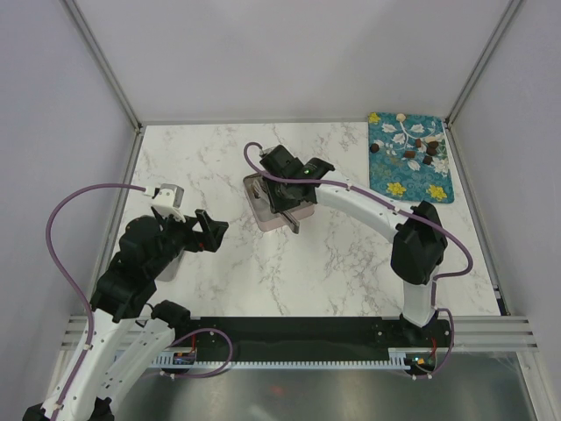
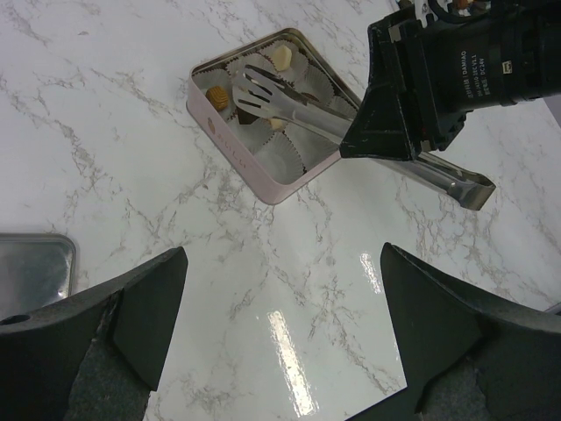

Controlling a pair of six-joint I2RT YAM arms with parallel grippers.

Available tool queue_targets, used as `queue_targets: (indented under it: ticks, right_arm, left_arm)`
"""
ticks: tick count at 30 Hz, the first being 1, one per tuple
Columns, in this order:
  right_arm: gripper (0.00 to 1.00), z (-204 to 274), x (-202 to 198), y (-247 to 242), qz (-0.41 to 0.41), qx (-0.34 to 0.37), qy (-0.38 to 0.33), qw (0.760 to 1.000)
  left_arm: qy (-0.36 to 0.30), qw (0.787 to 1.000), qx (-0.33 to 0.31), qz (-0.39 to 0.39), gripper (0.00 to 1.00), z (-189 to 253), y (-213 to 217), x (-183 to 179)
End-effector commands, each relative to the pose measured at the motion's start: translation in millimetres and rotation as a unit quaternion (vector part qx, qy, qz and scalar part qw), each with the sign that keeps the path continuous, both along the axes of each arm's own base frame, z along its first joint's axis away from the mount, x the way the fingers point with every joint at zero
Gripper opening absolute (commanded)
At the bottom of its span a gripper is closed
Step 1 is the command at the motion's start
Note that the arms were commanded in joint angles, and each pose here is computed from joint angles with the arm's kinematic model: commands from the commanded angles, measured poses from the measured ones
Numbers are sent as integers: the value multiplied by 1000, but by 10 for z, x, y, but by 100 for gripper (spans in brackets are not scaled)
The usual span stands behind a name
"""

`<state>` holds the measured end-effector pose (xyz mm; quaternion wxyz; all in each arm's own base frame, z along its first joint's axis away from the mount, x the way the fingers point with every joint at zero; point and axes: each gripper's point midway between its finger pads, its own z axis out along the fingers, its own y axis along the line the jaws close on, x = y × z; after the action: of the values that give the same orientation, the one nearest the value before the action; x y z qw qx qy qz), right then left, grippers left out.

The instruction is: Pack the chocolate

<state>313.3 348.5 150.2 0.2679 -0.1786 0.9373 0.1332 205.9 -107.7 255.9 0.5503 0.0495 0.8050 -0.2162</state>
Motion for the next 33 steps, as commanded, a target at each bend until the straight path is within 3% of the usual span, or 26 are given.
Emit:
queue_targets:
  ticks: [1,17,26,31,32,33]
  right_arm:
    - [34,13,39,83,-6,15,-6,1000]
    - [45,46,78,48,-11,4,-18,1000]
    - [44,311,171,-27,-16,2,-48,999]
    - [45,544,347,-371,-43,-19,-74,996]
    - [46,621,618,-860,-90,-39,-86,991]
    - [46,659,612,-879,-85,-41,-91,991]
  left_arm:
    - [-14,1000,8,8,100,54,38,23]
    - [-11,1000,9,6,100,38,32,24]
    - [-12,1000,8,7,100,48,35,22]
    - [-12,1000,8,6,100,41,33,21]
    - [-11,1000,8,5,100,38,28,21]
    - [-11,1000,8,5,100,38,28,21]
